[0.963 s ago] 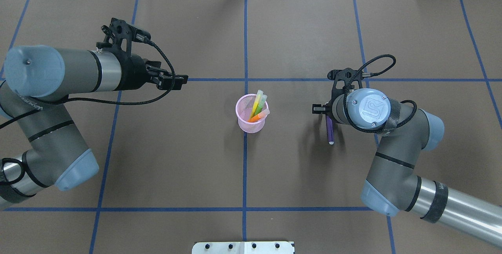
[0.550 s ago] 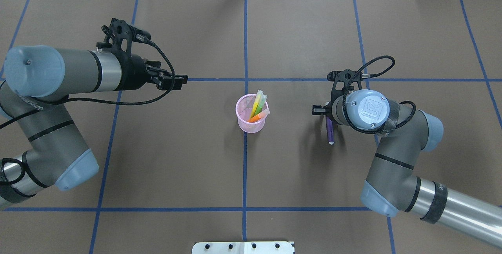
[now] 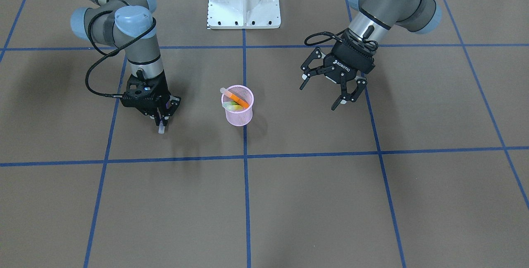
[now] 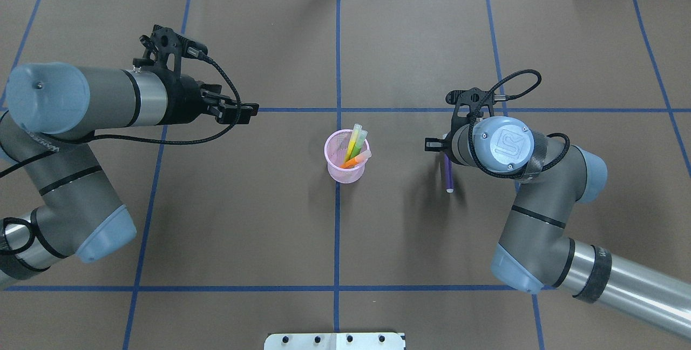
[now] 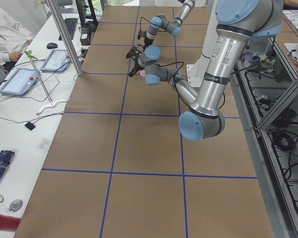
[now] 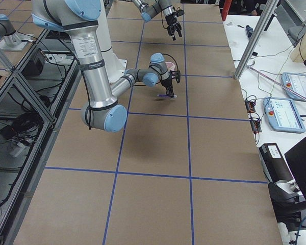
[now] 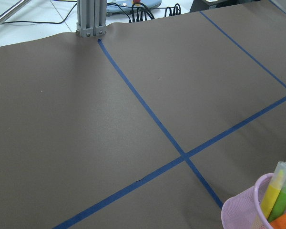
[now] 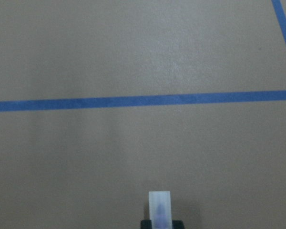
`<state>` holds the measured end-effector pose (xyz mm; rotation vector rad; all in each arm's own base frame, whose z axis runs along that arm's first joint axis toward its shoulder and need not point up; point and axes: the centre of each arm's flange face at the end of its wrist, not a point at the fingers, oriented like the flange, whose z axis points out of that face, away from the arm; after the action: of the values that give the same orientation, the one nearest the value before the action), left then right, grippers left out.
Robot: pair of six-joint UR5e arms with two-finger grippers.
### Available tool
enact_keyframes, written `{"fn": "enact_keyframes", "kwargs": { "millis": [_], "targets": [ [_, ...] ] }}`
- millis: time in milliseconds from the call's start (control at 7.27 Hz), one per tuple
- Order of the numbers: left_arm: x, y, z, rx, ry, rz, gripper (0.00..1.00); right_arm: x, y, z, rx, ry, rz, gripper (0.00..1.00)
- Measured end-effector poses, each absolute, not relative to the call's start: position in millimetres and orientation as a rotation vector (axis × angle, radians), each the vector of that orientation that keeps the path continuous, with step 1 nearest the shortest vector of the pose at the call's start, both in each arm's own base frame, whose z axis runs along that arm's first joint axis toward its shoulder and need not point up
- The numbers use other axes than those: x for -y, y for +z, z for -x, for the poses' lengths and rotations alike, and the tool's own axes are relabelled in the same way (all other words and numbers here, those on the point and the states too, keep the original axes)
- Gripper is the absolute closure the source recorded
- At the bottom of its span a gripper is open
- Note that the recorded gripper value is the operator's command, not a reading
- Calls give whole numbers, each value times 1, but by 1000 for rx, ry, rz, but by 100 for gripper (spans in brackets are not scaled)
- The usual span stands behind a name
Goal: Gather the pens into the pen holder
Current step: 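Lift the purple marker with the right gripper and drop it into the cup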
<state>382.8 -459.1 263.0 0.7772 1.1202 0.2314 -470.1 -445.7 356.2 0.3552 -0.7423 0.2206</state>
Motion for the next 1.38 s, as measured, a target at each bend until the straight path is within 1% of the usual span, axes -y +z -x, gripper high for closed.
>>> {"fn": "enact_keyframes", "kwargs": {
  "millis": [413,688,963,1375],
  "targets": [
    [460,268,-384,-1114,231,-770,1,477,291,411,814,326,-495,100],
    [460,273,-385,-1106,231,-764,1,482,243,384,862,472,-618,100],
    [461,278,-387,-1101,233,-756,1,476,207,395,869,646,-710,100],
    [461,279,-388,-1100,235,-754,1,444,163,456,889,790,-800,100]
  ]
}}
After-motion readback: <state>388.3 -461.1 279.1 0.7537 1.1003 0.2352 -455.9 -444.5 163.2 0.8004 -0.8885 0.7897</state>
